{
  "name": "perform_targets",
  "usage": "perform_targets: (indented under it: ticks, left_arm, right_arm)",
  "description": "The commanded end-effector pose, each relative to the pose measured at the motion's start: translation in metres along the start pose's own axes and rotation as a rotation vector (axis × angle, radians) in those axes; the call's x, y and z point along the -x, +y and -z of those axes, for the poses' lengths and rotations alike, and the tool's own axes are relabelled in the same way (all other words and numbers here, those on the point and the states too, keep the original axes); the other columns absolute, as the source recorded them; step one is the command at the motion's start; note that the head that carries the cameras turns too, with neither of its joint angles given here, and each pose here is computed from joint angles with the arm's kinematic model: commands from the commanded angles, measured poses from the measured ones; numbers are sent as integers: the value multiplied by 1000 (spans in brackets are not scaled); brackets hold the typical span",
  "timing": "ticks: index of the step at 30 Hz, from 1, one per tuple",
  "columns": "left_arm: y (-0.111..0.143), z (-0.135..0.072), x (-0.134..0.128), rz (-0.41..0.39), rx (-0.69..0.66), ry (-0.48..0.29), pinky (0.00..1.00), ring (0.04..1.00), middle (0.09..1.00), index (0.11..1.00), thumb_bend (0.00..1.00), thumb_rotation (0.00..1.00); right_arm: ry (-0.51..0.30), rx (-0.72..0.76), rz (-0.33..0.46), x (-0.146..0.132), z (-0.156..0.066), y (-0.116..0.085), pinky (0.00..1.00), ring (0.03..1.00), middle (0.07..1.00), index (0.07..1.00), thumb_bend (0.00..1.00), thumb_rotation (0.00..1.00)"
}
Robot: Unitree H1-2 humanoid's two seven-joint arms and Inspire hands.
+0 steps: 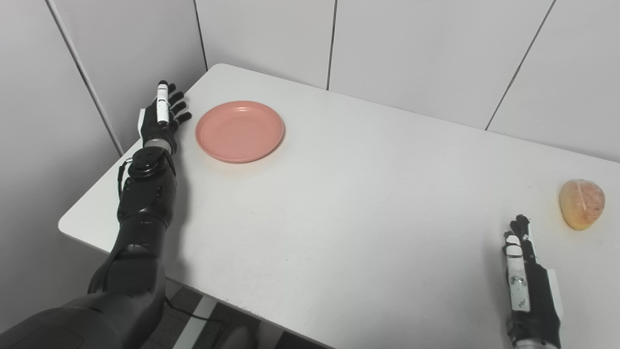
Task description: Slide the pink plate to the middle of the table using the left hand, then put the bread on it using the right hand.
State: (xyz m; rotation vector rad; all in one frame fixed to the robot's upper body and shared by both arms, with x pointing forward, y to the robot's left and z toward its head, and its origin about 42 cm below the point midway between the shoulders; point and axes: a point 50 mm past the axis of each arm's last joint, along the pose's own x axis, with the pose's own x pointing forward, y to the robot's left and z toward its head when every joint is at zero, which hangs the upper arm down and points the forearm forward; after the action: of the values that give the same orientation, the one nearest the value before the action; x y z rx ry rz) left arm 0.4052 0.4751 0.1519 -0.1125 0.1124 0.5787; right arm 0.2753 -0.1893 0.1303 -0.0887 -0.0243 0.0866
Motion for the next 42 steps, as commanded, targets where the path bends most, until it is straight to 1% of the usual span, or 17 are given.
perform_targets:
  ticks: [1, 5, 10, 15, 20, 22, 25, 28, 32, 35, 40, 42]
  left_arm:
    - [-10, -16, -8, 38, -15, -26, 862, 867, 861, 846, 360, 1000]
    - [-18, -11, -8, 65, -27, -7, 858, 868, 862, 850, 384, 1000]
    - [-41, -6, 0, 128, -9, 9, 861, 870, 863, 851, 361, 1000]
    - [-60, 2, 8, 188, -10, 22, 854, 865, 861, 844, 343, 1000]
    - [-78, 7, 18, 227, -7, 44, 864, 864, 858, 837, 334, 1000]
    - [-82, 8, 20, 244, -26, 43, 873, 865, 858, 842, 328, 1000]
    - [-89, 11, 25, 283, -48, 38, 883, 866, 863, 844, 336, 1000]
    - [-96, 14, 29, 317, -65, 33, 868, 862, 865, 844, 333, 1000]
    - [-103, 17, 34, 334, -63, 43, 850, 858, 862, 846, 334, 1000]
    - [-108, 19, 37, 351, -52, 56, 856, 858, 860, 844, 336, 1000]
    - [-118, 24, 43, 380, -78, 64, 852, 854, 855, 841, 336, 1000]
    - [-125, 26, 46, 397, -110, 70, 844, 851, 855, 841, 342, 1000]
  right_arm:
    - [-95, -12, -11, -6, -16, 0, 1000, 1000, 1000, 1000, 99, 1000]
    - [-100, -10, -7, -6, -16, 0, 1000, 1000, 1000, 1000, 102, 1000]
    - [-97, -7, -1, -6, -18, 3, 1000, 1000, 1000, 998, 112, 1000]
    - [-99, -9, 0, -7, -18, 4, 1000, 1000, 1000, 997, 93, 1000]
    - [-97, -9, -3, -8, -16, 6, 1000, 1000, 1000, 997, 126, 1000]
    - [-90, -4, -3, -8, -17, 7, 1000, 1000, 1000, 996, 139, 1000]
    - [-86, -19, -3, -7, -18, 7, 1000, 1000, 1000, 1000, 131, 1000]
    - [-79, -18, 3, -7, -20, 8, 1000, 1000, 1000, 1000, 127, 1000]
    - [-79, -20, 5, -6, -22, 10, 1000, 1000, 1000, 998, 115, 1000]
    - [-83, -21, 8, -6, -22, 11, 1000, 1000, 1000, 995, 96, 1000]
    - [-93, -24, 4, -7, -22, 13, 1000, 1000, 1000, 996, 110, 1000]
    - [-87, -20, 4, -7, -23, 14, 1000, 1000, 1000, 996, 113, 1000]
